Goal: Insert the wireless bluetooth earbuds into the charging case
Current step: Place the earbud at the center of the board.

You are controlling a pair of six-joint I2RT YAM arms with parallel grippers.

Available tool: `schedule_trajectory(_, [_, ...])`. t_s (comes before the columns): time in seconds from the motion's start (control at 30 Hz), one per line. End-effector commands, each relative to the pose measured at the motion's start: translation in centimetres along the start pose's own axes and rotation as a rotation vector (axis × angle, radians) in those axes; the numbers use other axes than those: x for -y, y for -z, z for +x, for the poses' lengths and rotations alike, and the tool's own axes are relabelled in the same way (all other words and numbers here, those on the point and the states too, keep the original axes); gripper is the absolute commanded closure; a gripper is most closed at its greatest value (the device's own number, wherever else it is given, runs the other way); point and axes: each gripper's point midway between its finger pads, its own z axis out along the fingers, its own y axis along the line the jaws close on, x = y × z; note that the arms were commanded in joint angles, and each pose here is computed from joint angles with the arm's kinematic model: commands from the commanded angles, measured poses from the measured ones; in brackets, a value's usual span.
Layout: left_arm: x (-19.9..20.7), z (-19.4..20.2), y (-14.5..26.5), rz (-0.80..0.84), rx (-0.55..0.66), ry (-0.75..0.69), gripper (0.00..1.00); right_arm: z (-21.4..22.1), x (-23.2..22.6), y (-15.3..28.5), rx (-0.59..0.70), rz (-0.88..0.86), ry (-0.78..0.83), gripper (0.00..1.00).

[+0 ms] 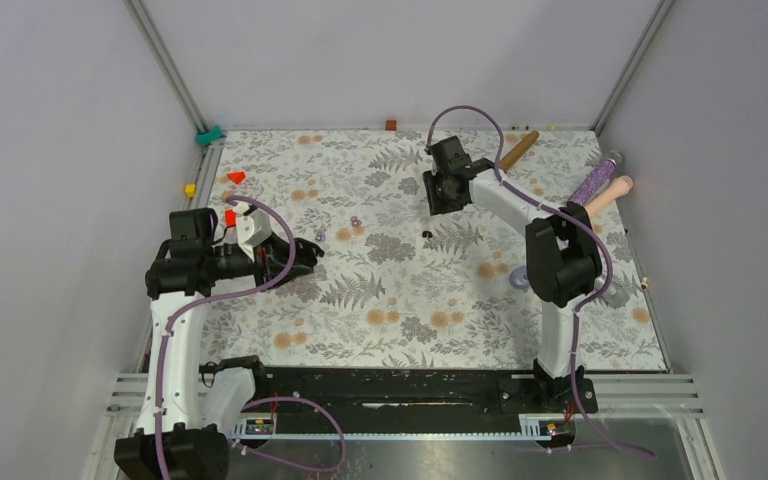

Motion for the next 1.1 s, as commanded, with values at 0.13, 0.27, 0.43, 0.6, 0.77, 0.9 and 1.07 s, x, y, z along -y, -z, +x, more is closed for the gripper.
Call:
schedule_trajectory(0.13, [0.2, -0.8, 0.0, 0.027, 0.042, -0.046, 1.00, 2.2, 1.7, -2.7, -0.136, 0.073, 0.076, 0.67])
schedule_trajectory(0.27, [0.2, -0.8, -0.1, 0.027, 0.042, -0.046, 1.00, 2.7, 1.6, -3.2, -0.163, 0.064, 0.074, 0.68])
schedule_trajectory(0.43, [0.1, -0.7, -0.1, 0.028, 0.042, -0.045, 1.00, 3.5, 1.1, -3.7, -0.192, 0.036, 0.059, 0.69])
schedule_trajectory(0.6, [0.1, -0.7, -0.1, 0.028, 0.041, -0.046, 1.00, 4.4, 0.2, -4.1, -0.219, -0.002, 0.035, 0.70])
schedule_trajectory(0.77, [0.1, -0.7, -0.1, 0.026, 0.040, -0.047, 1.00, 4.5, -0.8, -3.8, -0.222, -0.036, 0.032, 0.70])
schedule_trajectory(0.9, [0.1, -0.7, -0.1, 0.027, 0.040, -0.046, 1.00, 4.6, -1.4, -3.7, -0.221, -0.052, 0.035, 0.71])
schedule_trajectory(1.07, [0.1, -0.7, 0.0, 0.024, 0.039, -0.048, 1.00, 5.2, -1.9, -3.6, -0.233, -0.061, 0.041, 0.71])
